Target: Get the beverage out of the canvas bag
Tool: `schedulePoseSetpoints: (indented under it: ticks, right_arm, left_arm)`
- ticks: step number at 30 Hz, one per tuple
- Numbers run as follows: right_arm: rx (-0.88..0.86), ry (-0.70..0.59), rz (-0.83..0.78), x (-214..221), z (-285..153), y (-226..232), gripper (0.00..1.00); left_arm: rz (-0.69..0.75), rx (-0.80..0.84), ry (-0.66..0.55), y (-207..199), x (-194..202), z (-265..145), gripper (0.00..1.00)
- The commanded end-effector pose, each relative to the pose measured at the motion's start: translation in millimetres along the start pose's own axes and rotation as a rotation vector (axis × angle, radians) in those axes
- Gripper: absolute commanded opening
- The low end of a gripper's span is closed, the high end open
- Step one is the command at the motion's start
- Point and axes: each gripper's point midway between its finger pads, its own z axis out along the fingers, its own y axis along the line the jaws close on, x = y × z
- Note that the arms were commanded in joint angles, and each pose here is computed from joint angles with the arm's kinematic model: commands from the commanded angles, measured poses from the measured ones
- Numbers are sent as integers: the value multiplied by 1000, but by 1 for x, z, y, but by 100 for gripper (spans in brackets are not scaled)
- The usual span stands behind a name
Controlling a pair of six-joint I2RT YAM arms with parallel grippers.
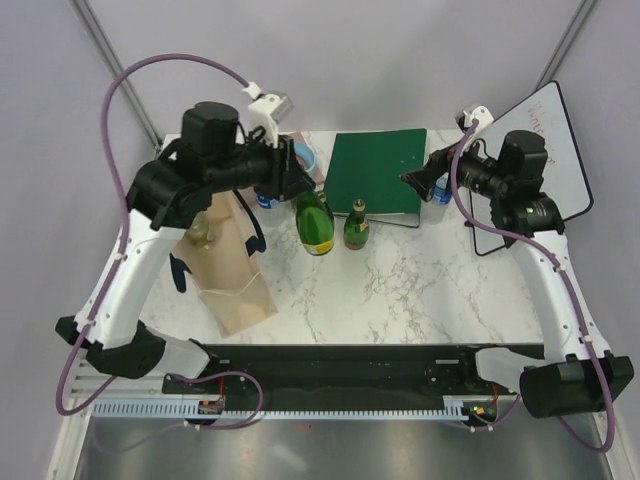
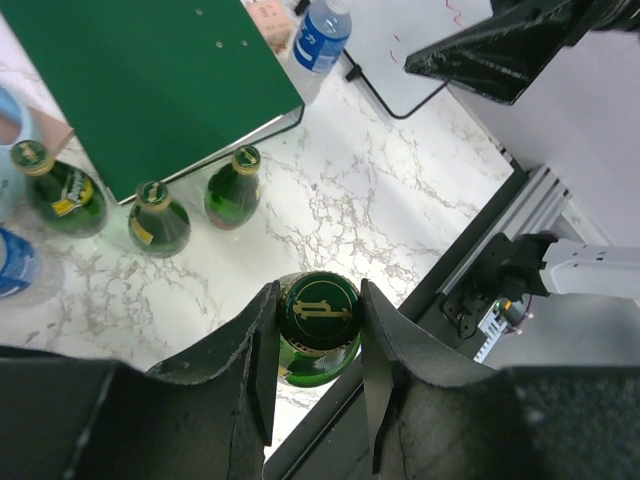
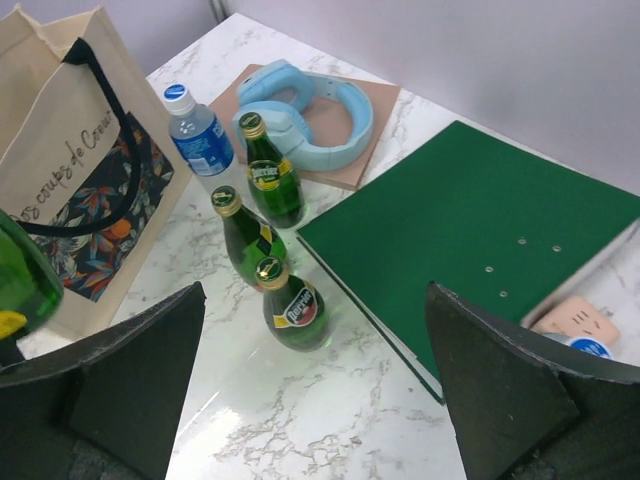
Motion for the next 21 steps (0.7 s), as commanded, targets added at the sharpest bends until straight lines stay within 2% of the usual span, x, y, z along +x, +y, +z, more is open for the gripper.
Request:
schedulePoseSetpoints:
  ticks: [1, 8, 12, 21]
  right_arm:
    - [91, -54, -36, -21, -20, -11, 98]
    - [322, -82, -11, -29, -48, -57, 98]
    - [461, -112, 43, -33, -67, -82, 98]
    - [575, -153, 113, -35, -91, -105, 98]
  left_arm:
    - [107, 95, -145, -36, -37, 30, 2]
    - [212, 175, -76, -79, -10, 100, 2]
    - [276, 185, -62, -89, 0, 136, 2]
    - [370, 187, -58, -101, 20, 209, 2]
